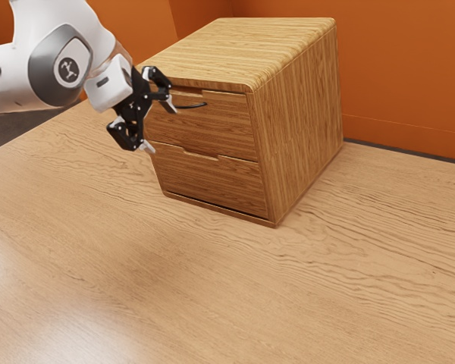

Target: Pull the drawer handle with one arm to open the drawer

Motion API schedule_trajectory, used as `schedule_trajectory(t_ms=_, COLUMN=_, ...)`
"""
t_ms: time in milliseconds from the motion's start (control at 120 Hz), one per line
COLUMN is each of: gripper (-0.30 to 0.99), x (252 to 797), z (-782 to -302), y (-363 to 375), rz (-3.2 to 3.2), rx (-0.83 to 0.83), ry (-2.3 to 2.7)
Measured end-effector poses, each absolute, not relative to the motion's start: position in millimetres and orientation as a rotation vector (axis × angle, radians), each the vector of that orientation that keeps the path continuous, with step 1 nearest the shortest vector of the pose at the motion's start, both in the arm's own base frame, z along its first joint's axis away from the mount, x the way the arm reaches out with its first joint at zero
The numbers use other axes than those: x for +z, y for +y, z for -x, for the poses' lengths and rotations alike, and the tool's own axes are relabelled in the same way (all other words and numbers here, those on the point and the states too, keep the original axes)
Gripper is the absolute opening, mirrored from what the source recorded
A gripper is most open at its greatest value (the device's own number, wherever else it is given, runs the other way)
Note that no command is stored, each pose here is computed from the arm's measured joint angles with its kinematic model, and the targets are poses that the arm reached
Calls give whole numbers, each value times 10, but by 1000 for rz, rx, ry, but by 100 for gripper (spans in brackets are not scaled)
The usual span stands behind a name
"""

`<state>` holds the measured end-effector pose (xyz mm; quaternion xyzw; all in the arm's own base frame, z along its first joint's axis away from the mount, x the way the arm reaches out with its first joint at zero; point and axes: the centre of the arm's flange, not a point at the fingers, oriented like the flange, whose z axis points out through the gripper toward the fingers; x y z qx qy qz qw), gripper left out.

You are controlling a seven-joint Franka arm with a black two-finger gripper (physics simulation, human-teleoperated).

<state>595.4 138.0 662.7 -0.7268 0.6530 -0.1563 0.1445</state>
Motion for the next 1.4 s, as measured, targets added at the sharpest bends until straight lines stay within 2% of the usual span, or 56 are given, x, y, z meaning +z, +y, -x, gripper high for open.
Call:
schedule_trajectory(t_ms=125, gripper=69, x=6751, z=-6037, y=1444, rz=2074, rx=-469, ry=1856)
schedule_trajectory(t_ms=425, gripper=69, x=6661, z=-6293, y=1484, rz=2068, rx=-481, ry=1853)
schedule_trajectory(t_ms=1017, gripper=69, x=6480, z=-6293, y=1588, rz=2107, rx=-467, ry=1857)
schedule_trajectory(t_ms=1283, gripper=56, x=6530, z=-6265, y=1553, rz=2100, rx=-477, ry=1858)
schedule_trajectory(t_ms=1400, gripper=57, x=6512, z=-6222, y=1539, rz=2105, rx=-474, ry=1864)
